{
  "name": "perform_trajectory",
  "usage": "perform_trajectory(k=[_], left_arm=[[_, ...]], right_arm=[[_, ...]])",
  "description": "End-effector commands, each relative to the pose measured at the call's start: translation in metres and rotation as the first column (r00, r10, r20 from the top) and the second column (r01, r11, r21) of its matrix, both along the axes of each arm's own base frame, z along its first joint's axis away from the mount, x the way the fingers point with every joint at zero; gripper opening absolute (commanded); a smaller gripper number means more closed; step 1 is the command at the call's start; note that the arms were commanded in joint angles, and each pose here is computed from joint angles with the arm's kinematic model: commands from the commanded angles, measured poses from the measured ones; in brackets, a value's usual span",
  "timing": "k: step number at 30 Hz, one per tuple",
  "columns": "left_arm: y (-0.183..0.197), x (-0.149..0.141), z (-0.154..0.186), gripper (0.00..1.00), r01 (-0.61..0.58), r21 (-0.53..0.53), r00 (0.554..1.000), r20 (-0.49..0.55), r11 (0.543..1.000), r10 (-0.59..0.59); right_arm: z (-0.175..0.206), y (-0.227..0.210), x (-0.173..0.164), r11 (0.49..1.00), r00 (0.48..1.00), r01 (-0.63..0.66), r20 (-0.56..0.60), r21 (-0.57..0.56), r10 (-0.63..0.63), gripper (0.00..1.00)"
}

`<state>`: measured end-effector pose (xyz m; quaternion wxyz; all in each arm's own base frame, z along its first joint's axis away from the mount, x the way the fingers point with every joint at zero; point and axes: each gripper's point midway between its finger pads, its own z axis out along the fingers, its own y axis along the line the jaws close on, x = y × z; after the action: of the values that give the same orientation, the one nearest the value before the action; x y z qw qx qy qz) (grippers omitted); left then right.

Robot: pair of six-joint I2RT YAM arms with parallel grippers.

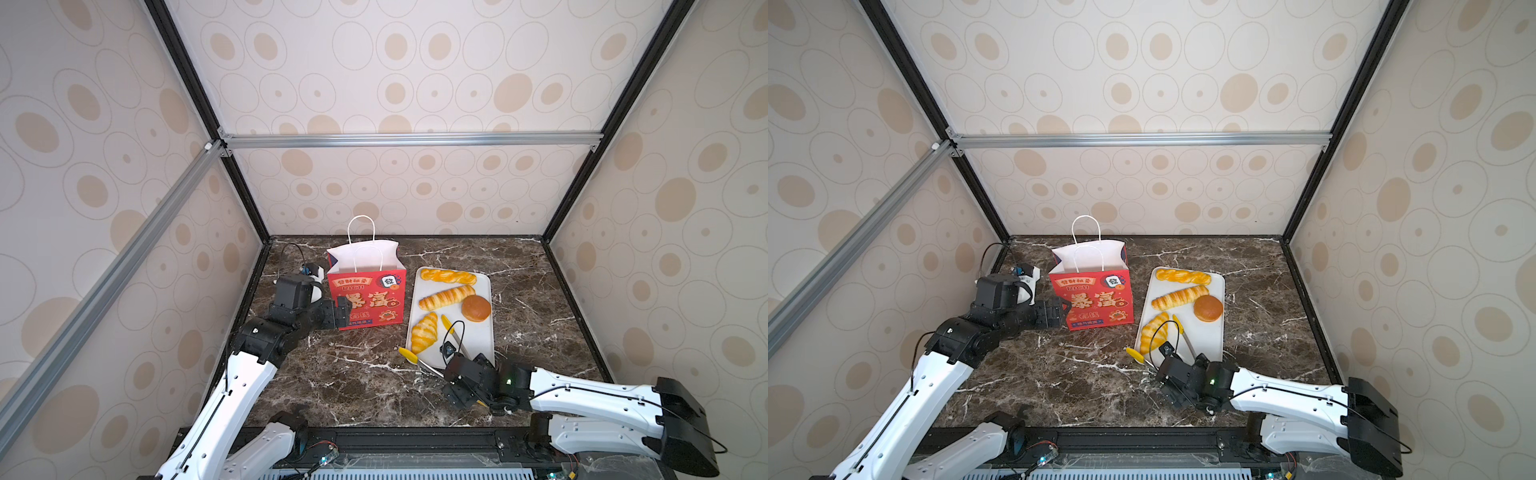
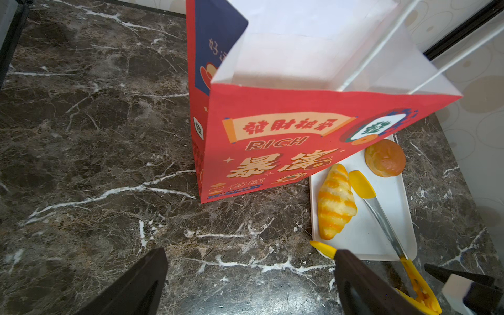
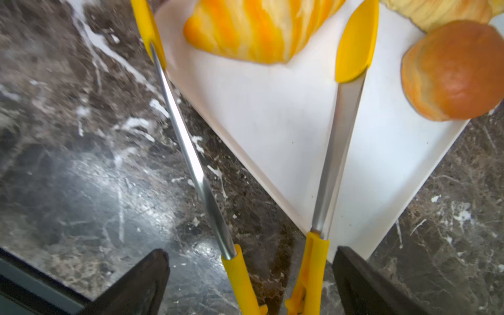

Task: Pack bread into a paper bag
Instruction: Place the clamp on the plate, then pick up the fake bread from the plate.

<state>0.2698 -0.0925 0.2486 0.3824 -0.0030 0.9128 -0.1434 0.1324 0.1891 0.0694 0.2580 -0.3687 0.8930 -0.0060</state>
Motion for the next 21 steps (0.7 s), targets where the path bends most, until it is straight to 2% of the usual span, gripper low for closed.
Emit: perform_trajectory(k=[1,7,16,21], left_arm=[[0.000,0.002,0.004,0.99,0.001,-0.008,1.000,0.014,1.000,-0.001],[-0.002,0.001,0.005,0.99,0.007,-0.017,1.000,0.013,1.000,-0.006],[-0.007,-0.001,0.005,0.99,0.027,-0.042,1.000,0.013,0.999,-0.026],[-0.008,0.000,0.004,0.99,0.033,-0.045,0.999,0.009,0.998,-0.033]], right_arm=[[0.004,-0.002,0.005,0.998,0.998,0.045,0.030,0.050,-0.046,1.00],[-0.002,-0.026,0.005,0.987,0.988,0.146,-0.053,0.069,-0.142,1.00],[-0.019,-0.022,-0.001,0.979,0.971,0.149,-0.209,0.139,-0.118,1.00],[-0.032,-0.005,-0.012,0.986,0.944,0.089,-0.329,0.139,-0.038,1.00]])
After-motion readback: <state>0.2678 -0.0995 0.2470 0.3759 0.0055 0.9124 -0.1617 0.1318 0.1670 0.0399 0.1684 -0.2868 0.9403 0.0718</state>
